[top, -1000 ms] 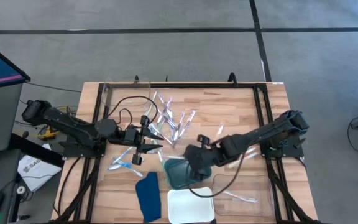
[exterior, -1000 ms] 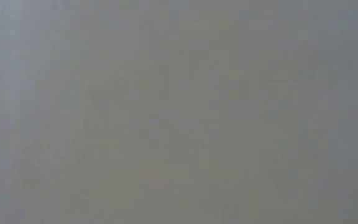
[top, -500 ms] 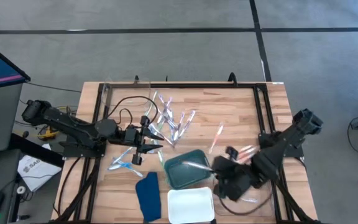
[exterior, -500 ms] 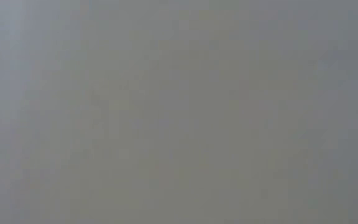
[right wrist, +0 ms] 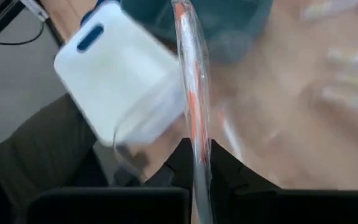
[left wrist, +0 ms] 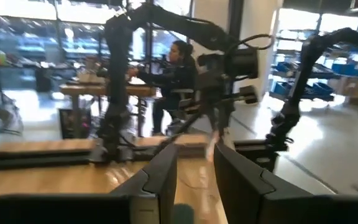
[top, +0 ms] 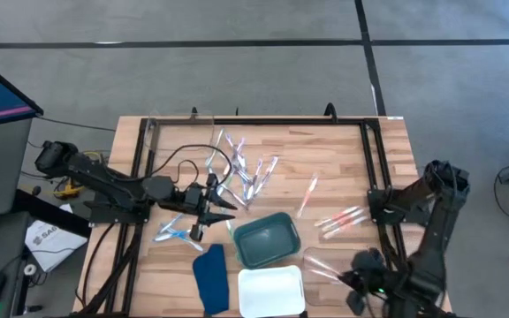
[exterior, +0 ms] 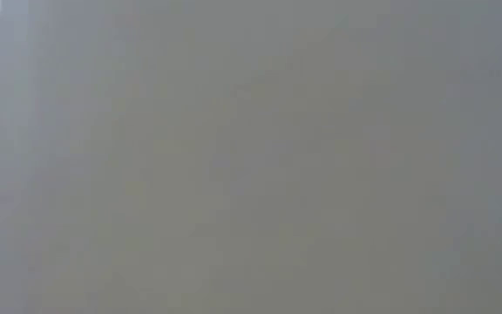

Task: Pick & Place Toothbrushes
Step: Put the orange toothbrush into the bottom transparent bin

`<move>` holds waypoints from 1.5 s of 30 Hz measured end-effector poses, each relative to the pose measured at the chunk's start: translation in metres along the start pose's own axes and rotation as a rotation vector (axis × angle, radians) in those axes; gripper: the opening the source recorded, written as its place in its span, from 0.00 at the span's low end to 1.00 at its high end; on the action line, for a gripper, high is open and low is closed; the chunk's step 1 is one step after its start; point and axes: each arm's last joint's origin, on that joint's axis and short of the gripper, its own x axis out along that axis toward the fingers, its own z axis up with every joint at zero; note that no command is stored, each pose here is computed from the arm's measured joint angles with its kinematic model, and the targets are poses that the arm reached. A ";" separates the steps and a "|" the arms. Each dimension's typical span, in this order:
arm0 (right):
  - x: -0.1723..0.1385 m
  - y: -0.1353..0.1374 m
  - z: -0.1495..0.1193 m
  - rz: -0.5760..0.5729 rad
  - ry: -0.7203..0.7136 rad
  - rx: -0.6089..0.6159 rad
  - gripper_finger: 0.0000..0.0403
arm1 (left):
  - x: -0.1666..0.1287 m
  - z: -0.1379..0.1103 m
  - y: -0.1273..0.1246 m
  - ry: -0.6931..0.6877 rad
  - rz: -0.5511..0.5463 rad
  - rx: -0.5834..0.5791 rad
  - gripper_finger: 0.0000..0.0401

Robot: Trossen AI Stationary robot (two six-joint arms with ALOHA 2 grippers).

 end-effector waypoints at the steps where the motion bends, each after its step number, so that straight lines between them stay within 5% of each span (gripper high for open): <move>1: 0.000 -0.004 -0.008 0.009 0.006 0.015 0.03 | 0.000 -0.001 -0.002 0.005 -0.013 -0.013 0.25; 8: 0.028 -0.010 -0.035 0.033 0.024 -0.004 0.03 | 0.000 -0.004 -0.020 0.014 -0.100 -0.036 0.25; 22: 0.073 -0.008 -0.049 -0.151 0.129 0.068 0.03 | -0.010 0.003 -0.060 -0.054 -0.256 -0.082 0.25; 30: 0.082 -0.012 -0.056 -0.241 0.201 0.088 0.09 | -0.016 0.005 -0.077 -0.074 -0.253 -0.103 0.25; 45: 0.082 -0.007 -0.051 -0.217 0.241 0.123 0.19 | -0.017 0.005 -0.081 -0.076 -0.264 -0.103 0.25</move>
